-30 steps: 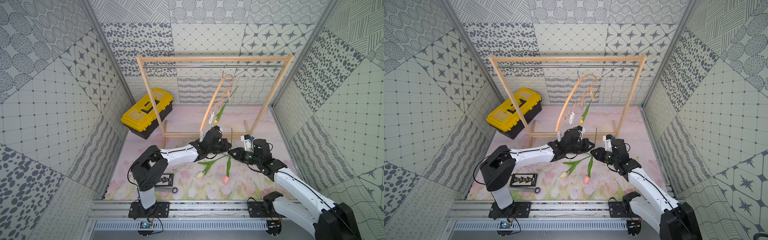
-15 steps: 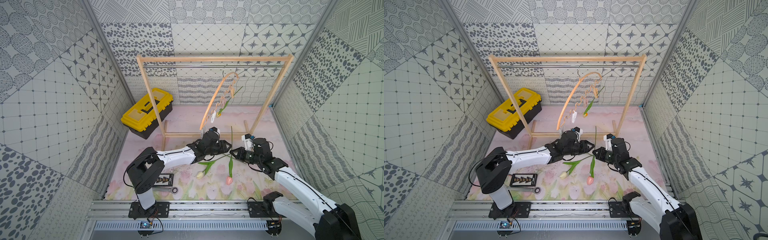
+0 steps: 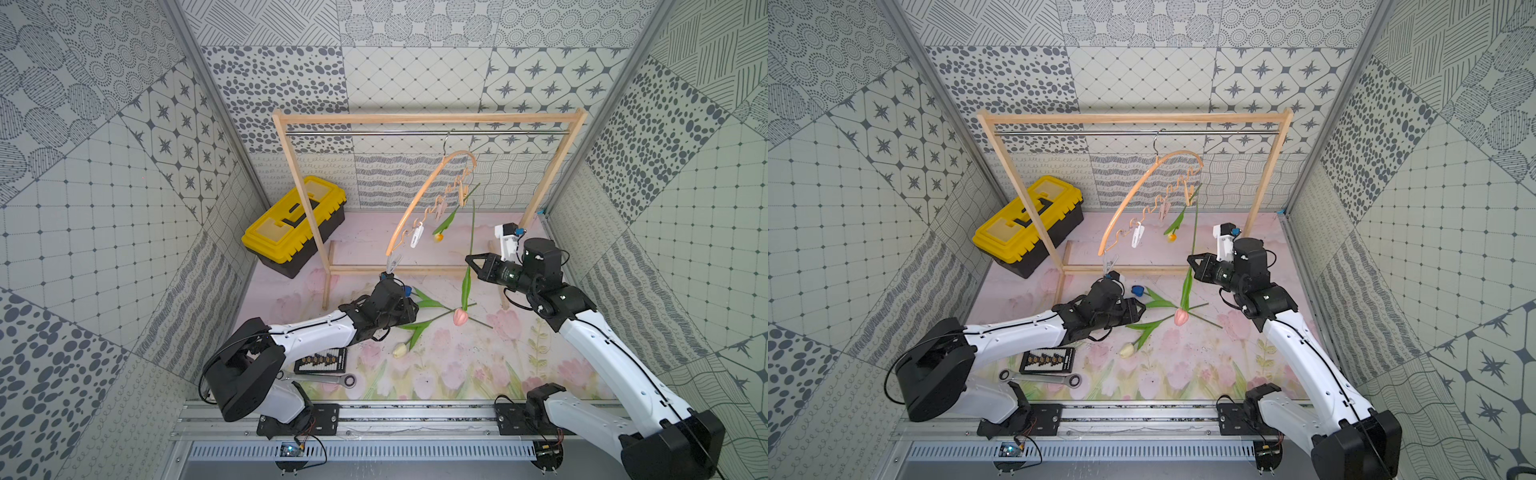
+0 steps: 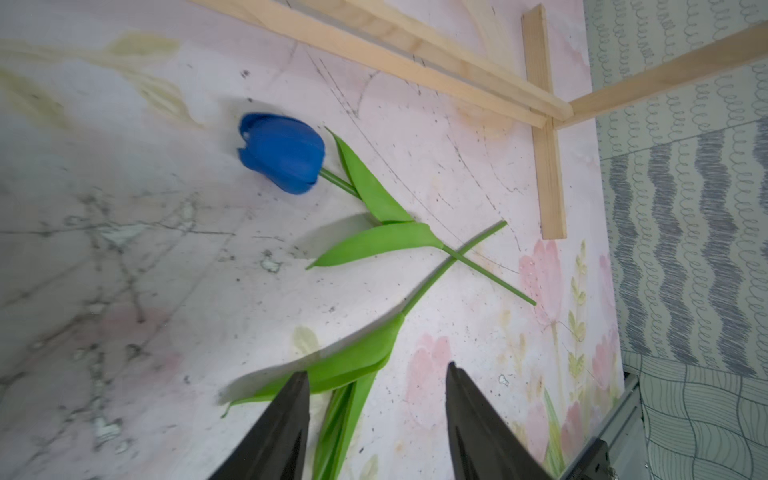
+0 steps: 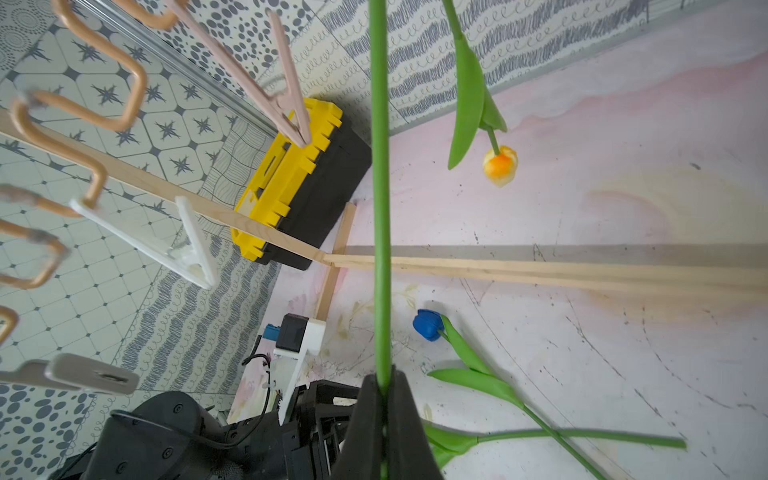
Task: Dry the flowers on a clothes hanger
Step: Pick up the flower at the center of the board, then open the clamp at the hanger.
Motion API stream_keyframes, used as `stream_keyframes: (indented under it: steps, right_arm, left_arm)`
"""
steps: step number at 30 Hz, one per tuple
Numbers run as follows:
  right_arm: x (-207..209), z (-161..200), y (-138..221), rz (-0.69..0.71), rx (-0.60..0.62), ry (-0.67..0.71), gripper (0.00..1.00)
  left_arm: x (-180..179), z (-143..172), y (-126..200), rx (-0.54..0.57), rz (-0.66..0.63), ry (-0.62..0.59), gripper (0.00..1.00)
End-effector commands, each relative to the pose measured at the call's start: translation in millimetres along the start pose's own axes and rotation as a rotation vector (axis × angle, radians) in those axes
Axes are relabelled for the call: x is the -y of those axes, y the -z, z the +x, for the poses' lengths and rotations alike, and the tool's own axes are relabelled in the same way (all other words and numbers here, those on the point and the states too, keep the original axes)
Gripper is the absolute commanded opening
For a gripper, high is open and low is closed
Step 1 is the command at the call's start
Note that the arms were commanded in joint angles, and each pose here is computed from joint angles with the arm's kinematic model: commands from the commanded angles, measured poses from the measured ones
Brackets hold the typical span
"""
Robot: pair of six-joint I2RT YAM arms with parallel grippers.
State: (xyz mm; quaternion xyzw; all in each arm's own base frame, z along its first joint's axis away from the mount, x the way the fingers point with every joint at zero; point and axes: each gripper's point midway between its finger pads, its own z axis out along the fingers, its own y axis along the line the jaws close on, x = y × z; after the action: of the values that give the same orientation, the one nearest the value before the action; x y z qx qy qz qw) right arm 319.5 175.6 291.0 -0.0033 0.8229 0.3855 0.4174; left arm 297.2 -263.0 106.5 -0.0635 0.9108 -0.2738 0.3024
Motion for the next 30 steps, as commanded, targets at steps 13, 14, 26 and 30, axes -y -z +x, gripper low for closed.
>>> stream_keyframes:
  steps: [13,14,26,30]
  right_arm:
    - [-35.1,-71.0,-41.4,-0.084,0.014,0.183,0.00]
    - [-33.7,-73.0,-44.0,-0.083,0.014,0.181,0.00]
    - [-24.6,-79.4,-52.5,-0.095,-0.020,0.197,0.00]
    - [-27.8,-82.0,-54.9,-0.111,-0.023,0.192,0.00]
  left_arm:
    - [-19.2,-172.4,54.5,0.324,0.030,-0.131,0.66]
    - [-11.1,-180.1,54.0,0.325,0.082,-0.155,0.66]
    - [127.1,-220.8,70.5,0.238,0.858,-0.448,0.76]
    - [154.0,-231.0,77.5,0.179,1.051,-0.451,0.80]
